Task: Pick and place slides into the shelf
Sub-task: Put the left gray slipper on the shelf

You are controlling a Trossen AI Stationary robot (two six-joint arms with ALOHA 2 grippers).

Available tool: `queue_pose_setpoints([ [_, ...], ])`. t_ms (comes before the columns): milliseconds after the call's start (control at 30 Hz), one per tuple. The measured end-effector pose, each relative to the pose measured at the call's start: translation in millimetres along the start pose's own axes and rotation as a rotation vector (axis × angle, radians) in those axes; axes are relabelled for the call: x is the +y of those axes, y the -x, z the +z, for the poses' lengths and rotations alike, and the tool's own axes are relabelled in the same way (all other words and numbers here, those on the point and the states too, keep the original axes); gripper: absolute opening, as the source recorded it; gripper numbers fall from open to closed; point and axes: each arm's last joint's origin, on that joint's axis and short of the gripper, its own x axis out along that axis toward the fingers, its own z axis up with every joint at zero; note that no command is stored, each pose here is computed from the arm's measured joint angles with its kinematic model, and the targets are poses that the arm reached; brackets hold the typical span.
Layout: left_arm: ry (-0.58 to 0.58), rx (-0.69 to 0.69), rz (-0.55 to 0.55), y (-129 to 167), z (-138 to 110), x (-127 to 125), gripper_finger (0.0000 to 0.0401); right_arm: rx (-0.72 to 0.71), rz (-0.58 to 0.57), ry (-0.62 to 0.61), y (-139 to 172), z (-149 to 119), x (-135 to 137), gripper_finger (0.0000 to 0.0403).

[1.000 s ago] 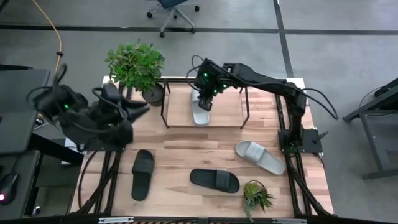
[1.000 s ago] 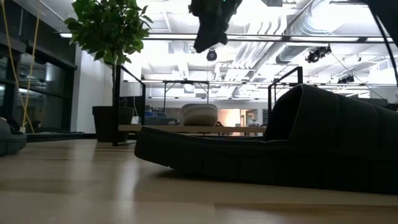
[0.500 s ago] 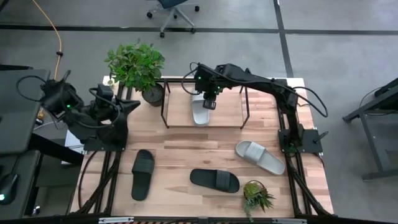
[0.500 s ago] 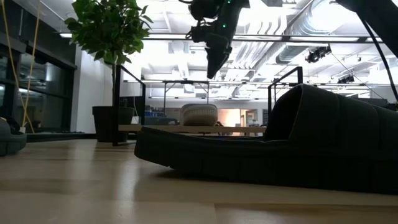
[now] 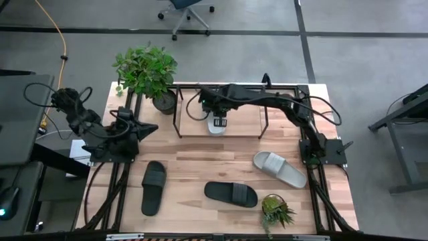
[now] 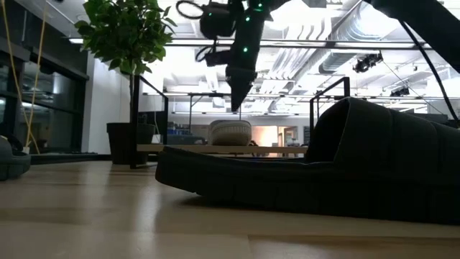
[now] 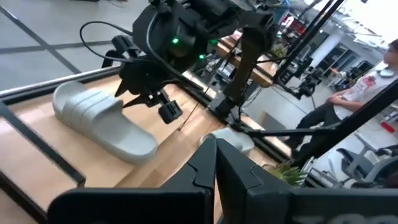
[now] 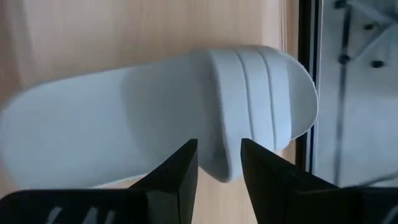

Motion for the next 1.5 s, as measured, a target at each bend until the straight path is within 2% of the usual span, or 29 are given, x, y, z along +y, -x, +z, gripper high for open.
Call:
queue_pose_setpoints([
  [200, 0.005, 0.043, 0.001, -7.7, -19.2, 3.7, 0.0005, 0.062, -0.085, 0.013, -18.6, 2.4, 6.1, 0.0115],
  [400, -0.011, 0.066, 0.005, -11.7, -24.4, 0.1, 0.0006, 0.033, -0.107, -0.004, -21.5, 5.8, 3.3, 0.0115],
  [600, -0.014, 0.085, -0.007, -12.1, -25.4, -0.6, 0.0006, 0.012, -0.059, -0.014, -22.7, 6.3, 1.9, 0.0115],
  [1167, -0.016, 0.11, -0.023, -12.0, -26.2, -1.0, 0.0006, -0.008, -0.077, -0.004, -32.1, 9.5, 1.1, 0.0115],
  [1500, -0.019, 0.115, -0.027, -12.0, -26.4, -1.0, 0.0005, 0.017, -0.106, -0.024, -35.8, 5.1, -9.2, 0.0114],
])
